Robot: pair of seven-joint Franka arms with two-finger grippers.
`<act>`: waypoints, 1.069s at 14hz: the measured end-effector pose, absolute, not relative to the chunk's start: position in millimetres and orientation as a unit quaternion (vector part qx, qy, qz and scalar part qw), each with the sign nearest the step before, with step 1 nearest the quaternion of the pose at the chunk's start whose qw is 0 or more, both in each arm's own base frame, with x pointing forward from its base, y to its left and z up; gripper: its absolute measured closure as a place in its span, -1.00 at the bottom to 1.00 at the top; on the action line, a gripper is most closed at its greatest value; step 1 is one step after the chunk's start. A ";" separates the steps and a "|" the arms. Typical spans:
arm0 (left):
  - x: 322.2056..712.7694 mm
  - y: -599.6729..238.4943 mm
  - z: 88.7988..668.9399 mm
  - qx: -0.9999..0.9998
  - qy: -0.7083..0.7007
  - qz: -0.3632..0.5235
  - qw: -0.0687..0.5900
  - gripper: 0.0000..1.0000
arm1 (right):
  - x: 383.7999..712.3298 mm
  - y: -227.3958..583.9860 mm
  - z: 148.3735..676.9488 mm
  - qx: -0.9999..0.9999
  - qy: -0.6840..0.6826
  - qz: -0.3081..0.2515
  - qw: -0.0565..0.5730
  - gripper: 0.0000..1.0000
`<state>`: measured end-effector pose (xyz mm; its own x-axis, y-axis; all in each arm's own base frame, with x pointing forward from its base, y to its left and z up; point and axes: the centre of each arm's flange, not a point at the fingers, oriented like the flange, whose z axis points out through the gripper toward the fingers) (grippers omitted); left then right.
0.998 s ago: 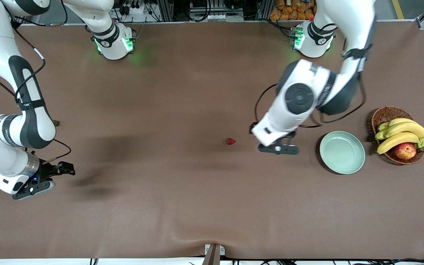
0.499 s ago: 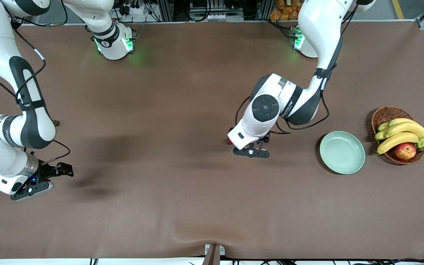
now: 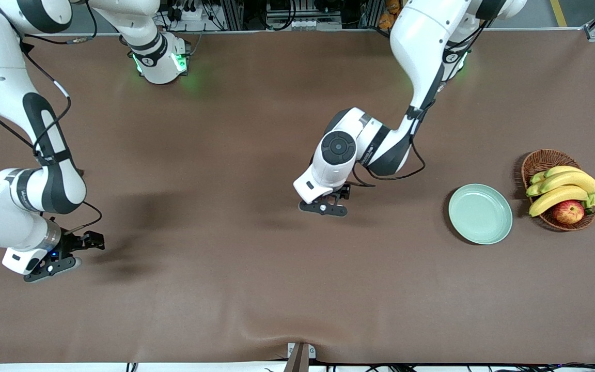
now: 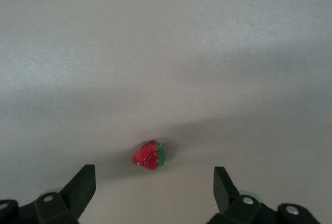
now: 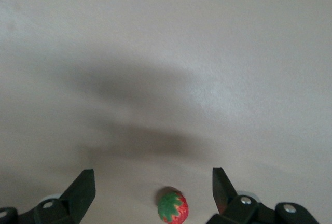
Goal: Collect all strawberries into plate
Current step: 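Lower the left gripper onto the strawberry and grasp it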
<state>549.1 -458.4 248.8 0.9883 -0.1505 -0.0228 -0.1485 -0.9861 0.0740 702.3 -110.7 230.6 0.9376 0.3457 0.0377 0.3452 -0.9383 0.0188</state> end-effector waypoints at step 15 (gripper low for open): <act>538.1 -448.0 192.3 0.997 -0.072 -0.030 0.021 -0.75 | 681.0 -122.2 202.7 0.985 0.167 -0.048 -0.005 -1.00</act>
